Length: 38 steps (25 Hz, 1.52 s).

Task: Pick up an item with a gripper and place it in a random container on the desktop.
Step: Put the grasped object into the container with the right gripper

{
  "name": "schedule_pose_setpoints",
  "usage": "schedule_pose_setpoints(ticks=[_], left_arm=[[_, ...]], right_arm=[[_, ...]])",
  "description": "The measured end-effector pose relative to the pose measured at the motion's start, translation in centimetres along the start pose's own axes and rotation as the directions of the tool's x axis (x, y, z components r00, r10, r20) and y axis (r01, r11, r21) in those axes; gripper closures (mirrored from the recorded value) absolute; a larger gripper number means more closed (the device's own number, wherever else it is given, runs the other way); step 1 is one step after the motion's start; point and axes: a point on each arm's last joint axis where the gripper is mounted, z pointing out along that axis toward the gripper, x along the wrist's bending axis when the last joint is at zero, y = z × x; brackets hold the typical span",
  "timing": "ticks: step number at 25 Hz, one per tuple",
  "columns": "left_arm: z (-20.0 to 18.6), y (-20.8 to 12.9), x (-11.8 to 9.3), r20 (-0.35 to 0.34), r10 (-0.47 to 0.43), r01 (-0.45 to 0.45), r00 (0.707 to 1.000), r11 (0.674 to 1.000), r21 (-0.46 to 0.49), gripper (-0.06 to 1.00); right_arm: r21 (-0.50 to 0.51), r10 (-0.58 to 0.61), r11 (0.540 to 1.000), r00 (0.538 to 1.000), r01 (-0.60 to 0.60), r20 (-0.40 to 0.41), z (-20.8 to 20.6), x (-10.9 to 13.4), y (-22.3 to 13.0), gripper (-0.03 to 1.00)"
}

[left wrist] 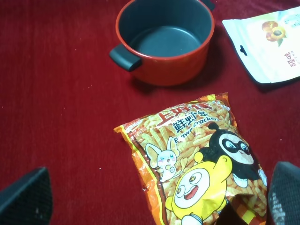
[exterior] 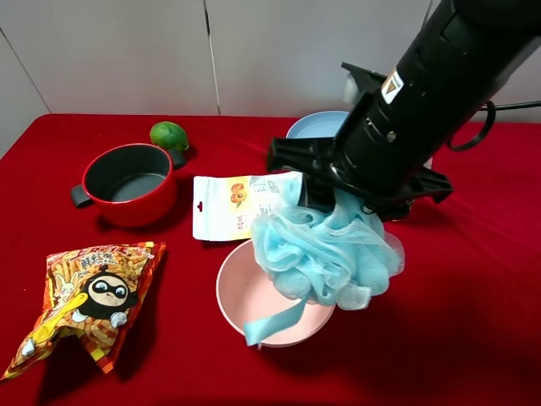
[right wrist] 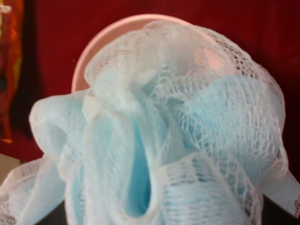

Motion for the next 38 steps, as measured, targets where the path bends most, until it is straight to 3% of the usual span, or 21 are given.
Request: schedule_pose_setpoints(ticks=[14,27,32,38], left_arm=[[0.0,0.0,0.0,0.000,0.000,0.000,1.000,1.000,0.000,0.04],[0.0,0.0,0.0,0.000,0.000,0.000,1.000,1.000,0.000,0.04],[0.0,0.0,0.0,0.000,0.000,0.000,1.000,1.000,0.000,0.04],[0.0,0.0,0.0,0.000,0.000,0.000,1.000,1.000,0.000,0.04]], right_arm=[[0.022,-0.061,0.998,0.997,0.060,0.040,5.3,1.2,0.6,0.63],[-0.010,-0.119,0.993,0.990,0.120,0.075,5.5,0.9,1.0,0.63],[-0.012,-0.130,0.991,0.988,0.132,0.087,5.4,0.8,1.0,0.33],[-0.014,-0.135,0.990,0.987,0.137,0.092,5.4,0.8,1.0,0.28]])
